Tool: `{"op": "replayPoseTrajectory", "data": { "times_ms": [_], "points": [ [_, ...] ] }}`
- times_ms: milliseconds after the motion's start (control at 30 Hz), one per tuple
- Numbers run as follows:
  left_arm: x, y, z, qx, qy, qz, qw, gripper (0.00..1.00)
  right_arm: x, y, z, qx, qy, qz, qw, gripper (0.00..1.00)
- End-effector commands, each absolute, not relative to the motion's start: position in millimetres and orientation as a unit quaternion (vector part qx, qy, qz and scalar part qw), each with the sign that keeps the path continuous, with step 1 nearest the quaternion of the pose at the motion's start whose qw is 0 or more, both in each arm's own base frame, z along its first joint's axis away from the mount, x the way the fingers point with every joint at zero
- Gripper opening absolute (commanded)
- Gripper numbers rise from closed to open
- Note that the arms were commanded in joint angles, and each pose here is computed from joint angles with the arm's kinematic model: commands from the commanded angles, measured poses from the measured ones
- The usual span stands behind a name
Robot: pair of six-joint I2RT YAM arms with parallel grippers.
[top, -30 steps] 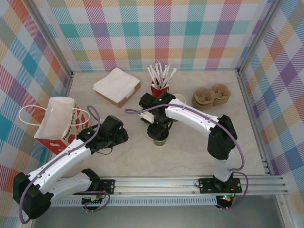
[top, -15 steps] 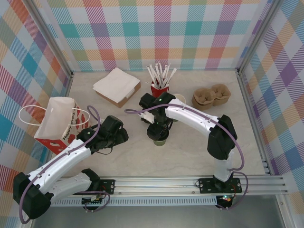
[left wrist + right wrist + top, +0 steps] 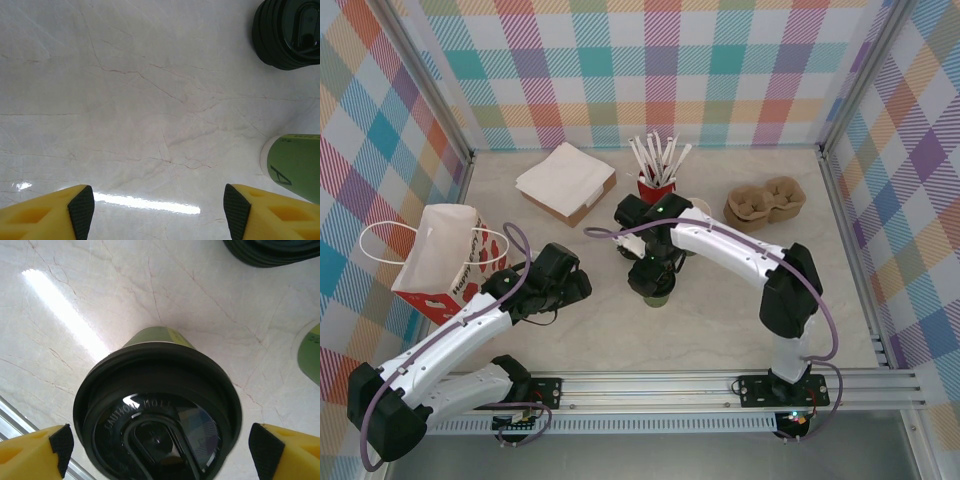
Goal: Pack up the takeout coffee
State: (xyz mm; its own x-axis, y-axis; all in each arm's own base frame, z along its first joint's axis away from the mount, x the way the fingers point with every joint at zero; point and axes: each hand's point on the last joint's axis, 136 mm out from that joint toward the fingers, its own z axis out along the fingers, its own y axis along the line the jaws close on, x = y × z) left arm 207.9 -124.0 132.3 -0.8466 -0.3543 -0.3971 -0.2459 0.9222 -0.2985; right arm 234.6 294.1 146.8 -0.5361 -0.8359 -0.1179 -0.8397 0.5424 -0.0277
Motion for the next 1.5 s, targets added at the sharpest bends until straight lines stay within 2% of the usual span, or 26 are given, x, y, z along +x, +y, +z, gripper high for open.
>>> {"op": "replayPoseTrajectory", "data": {
  "times_ms": [0, 333, 433, 533, 667, 833, 1467],
  "points": [
    [212, -140, 144, -0.148, 0.947, -0.161, 0.234, 0.72, 234, 292, 180, -0.466, 0.878, 0.033, 0.107, 0.94],
    [221, -206, 178, -0.104, 0.912, -0.332, 0.219, 0.77, 238, 252, 206, -0.370, 0.911, 0.092, 0.158, 0.98],
    [228, -233, 190, -0.102, 0.886, -0.403, 0.207, 0.78, 240, 238, 203, -0.305, 0.933, 0.131, 0.139, 0.97],
    [235, -254, 194, -0.100, 0.869, -0.446, 0.190, 0.78, 237, 236, 195, -0.262, 0.944, 0.174, 0.098, 0.90],
    [237, -267, 183, -0.091, 0.876, -0.445, 0.163, 0.78, 235, 242, 179, -0.239, 0.951, 0.189, 0.057, 0.84],
    [238, -279, 171, -0.085, 0.883, -0.442, 0.137, 0.76, 246, 247, 164, -0.202, 0.961, 0.183, 0.044, 0.79],
    [231, -288, 127, -0.080, 0.913, -0.390, 0.089, 0.68, 260, 250, 140, -0.166, 0.972, 0.164, 0.015, 0.69]
  ]
}}
